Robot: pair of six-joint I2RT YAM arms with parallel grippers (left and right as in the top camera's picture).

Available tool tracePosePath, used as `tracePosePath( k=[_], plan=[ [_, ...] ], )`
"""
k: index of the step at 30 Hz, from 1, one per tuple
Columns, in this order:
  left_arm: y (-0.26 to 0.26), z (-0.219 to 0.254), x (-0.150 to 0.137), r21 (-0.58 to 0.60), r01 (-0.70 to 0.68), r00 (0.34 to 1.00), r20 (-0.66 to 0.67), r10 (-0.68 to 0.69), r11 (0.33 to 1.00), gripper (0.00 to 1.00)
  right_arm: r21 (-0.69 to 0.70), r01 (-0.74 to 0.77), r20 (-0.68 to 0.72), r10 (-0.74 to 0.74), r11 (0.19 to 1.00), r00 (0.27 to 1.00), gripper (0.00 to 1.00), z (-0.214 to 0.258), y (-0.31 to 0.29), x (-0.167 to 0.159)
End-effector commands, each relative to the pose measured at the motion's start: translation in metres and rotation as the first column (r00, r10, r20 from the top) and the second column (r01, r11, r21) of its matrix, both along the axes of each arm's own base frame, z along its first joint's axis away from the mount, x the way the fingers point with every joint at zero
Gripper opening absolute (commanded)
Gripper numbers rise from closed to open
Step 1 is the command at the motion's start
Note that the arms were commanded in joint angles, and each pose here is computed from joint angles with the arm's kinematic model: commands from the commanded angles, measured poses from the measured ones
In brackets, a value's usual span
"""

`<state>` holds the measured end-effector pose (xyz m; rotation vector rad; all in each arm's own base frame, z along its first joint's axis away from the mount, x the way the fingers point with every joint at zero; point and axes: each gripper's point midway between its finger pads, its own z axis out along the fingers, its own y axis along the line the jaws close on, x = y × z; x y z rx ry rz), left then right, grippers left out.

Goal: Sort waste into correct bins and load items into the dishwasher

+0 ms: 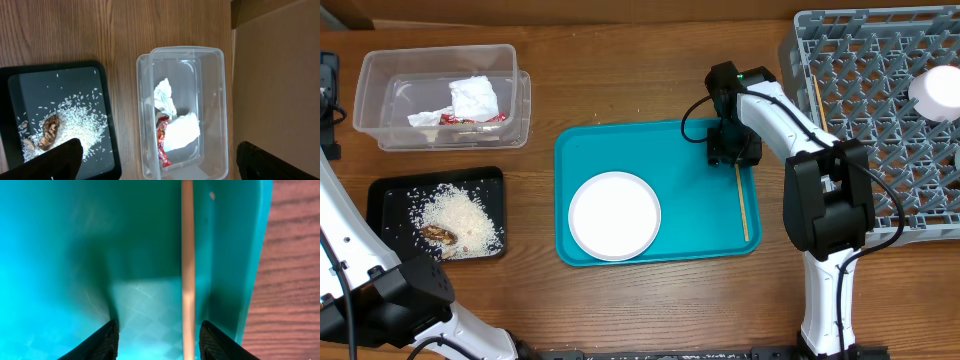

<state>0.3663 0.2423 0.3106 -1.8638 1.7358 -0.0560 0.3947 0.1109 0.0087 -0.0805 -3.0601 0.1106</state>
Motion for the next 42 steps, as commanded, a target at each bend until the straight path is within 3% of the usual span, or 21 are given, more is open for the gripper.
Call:
tracePosePath(
  k=[1,7,13,18,27,34,42],
  plan=[
    [0.002,-0.002,-0.001,0.007,-0.017,1.0,-0.011,0.017,1.0,1.0,0.001,0.01,0.053,-0.01,1.0,0.999,0.54,0.013,-0.002,0.007],
    [0.002,-0.002,-0.001,0.007,-0.017,1.0,-0.011,0.017,1.0,1.0,0.008,0.011,0.063,-0.012,1.0,0.998,0.41,0.002,-0.001,0.007],
    [0.002,-0.002,-0.001,0.007,-0.017,1.0,-0.011,0.017,1.0,1.0,0.003,0.011,0.056,-0.011,1.0,0.998,0.38,-0.028,-0.005,-0.004],
    [0.002,-0.002,-0.001,0.007,-0.017,1.0,-0.011,0.017,1.0,1.0,-0.008,0.009,0.027,-0.009,1.0,1.0,0.04,-0.019,-0.007,-0.01],
    [0.002,-0.002,-0.001,0.007,-0.017,1.0,-0.011,0.017,1.0,1.0,-0.015,0.053,0.201,-0.049,0.998,0.978,0.04,0.083,-0.033,0.048],
    [0.002,-0.002,-0.001,0.007,-0.017,1.0,-0.011,0.017,1.0,1.0,0.013,0.103,0.429,-0.098,0.995,0.898,0.05,0.184,-0.096,0.096],
    [0.002,-0.002,-0.001,0.007,-0.017,1.0,-0.011,0.017,1.0,1.0,-0.018,0.157,0.517,-0.125,0.987,0.847,0.04,0.199,-0.19,0.116]
  ],
)
